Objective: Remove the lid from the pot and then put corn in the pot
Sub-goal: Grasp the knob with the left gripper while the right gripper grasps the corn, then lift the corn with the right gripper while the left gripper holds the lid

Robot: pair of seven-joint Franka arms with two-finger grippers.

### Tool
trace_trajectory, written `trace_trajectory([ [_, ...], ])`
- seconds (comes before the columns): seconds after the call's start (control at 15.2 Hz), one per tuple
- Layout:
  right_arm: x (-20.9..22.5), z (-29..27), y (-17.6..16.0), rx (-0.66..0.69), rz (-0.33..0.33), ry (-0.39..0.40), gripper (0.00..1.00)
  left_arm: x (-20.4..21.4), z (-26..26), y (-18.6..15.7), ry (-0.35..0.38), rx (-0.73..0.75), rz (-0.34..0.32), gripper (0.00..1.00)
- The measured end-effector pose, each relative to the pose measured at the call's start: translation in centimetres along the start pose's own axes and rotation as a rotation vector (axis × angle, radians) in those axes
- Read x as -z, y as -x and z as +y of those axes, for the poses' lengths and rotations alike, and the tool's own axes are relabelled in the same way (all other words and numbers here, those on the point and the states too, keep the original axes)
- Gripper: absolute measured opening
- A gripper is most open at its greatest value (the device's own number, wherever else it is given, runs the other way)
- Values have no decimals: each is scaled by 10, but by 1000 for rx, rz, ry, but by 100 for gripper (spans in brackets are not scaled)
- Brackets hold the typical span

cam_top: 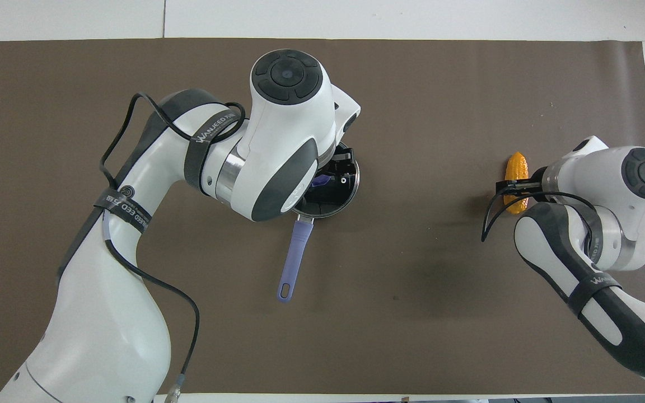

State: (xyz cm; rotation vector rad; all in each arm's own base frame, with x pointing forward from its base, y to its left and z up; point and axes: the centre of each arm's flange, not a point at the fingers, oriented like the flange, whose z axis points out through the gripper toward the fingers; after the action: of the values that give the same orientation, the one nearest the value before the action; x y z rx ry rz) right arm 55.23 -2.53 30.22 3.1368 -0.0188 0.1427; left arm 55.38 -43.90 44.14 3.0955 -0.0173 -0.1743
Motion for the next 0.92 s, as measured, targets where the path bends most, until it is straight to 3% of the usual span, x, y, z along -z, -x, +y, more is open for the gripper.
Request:
trace_trajectory([
  [0.13,-4,2,0,1,-4,0,74,-4,1,-3,-3,37,-2,100],
  [0.33,-3,1,0,2,-3,0,44,-2,1,-4,1,65,4,100],
  [0.59,2,-3,-4,11,-39,-3,41,-8,1,-9,9,89,19,100],
  [0.92,51,-27,-34,44,-110,-7,41,-20,2,-16,4,106,35,100],
])
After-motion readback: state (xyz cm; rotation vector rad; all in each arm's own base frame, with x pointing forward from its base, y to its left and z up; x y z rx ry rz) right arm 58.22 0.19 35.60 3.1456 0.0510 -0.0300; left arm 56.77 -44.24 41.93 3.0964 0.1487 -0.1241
